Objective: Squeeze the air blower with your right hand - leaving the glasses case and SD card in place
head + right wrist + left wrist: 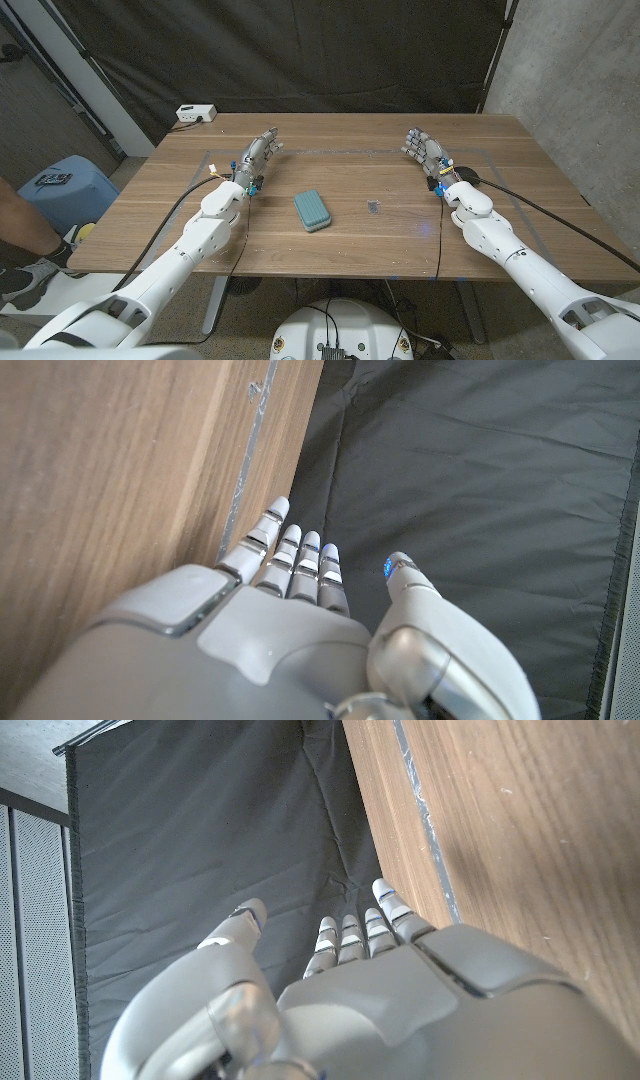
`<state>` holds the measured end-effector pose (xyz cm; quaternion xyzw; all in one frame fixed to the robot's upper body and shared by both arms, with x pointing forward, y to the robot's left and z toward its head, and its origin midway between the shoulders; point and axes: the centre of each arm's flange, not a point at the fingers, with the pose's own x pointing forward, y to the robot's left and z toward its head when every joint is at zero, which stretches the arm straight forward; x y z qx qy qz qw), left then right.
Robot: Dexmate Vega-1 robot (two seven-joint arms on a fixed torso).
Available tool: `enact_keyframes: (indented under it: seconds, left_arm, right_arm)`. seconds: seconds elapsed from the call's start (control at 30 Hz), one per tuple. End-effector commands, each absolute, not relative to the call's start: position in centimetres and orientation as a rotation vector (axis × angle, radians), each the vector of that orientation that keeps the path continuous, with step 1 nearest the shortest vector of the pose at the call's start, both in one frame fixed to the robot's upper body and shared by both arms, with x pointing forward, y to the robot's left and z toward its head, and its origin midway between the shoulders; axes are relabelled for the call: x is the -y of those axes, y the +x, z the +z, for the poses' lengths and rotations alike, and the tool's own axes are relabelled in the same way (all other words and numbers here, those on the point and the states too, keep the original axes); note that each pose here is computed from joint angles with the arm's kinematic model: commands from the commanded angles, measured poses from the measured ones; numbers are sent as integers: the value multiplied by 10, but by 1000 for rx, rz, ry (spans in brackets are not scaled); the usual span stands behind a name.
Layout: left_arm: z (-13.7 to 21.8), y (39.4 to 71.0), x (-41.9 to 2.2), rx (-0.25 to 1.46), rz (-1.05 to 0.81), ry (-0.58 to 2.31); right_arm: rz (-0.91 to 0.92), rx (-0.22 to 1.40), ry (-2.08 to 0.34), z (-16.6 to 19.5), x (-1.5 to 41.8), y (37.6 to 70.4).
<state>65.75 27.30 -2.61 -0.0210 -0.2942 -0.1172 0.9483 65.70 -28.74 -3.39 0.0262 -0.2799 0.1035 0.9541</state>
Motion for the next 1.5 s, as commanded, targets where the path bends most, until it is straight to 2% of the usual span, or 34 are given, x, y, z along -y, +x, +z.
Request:
enact_keyframes:
  seconds: [0.03, 0.67, 1.5]
  left_arm:
    - [-26, 659, -273, 594, -247, -35]
    - [-26, 658, -279, 596, -236, -32]
    - [-19, 676, -270, 594, -275, -33]
  right_arm:
    - [205, 568, 32, -33, 285, 652]
    - [195, 565, -54, -20, 281, 648]
    - [111, 545, -233, 3, 286, 622]
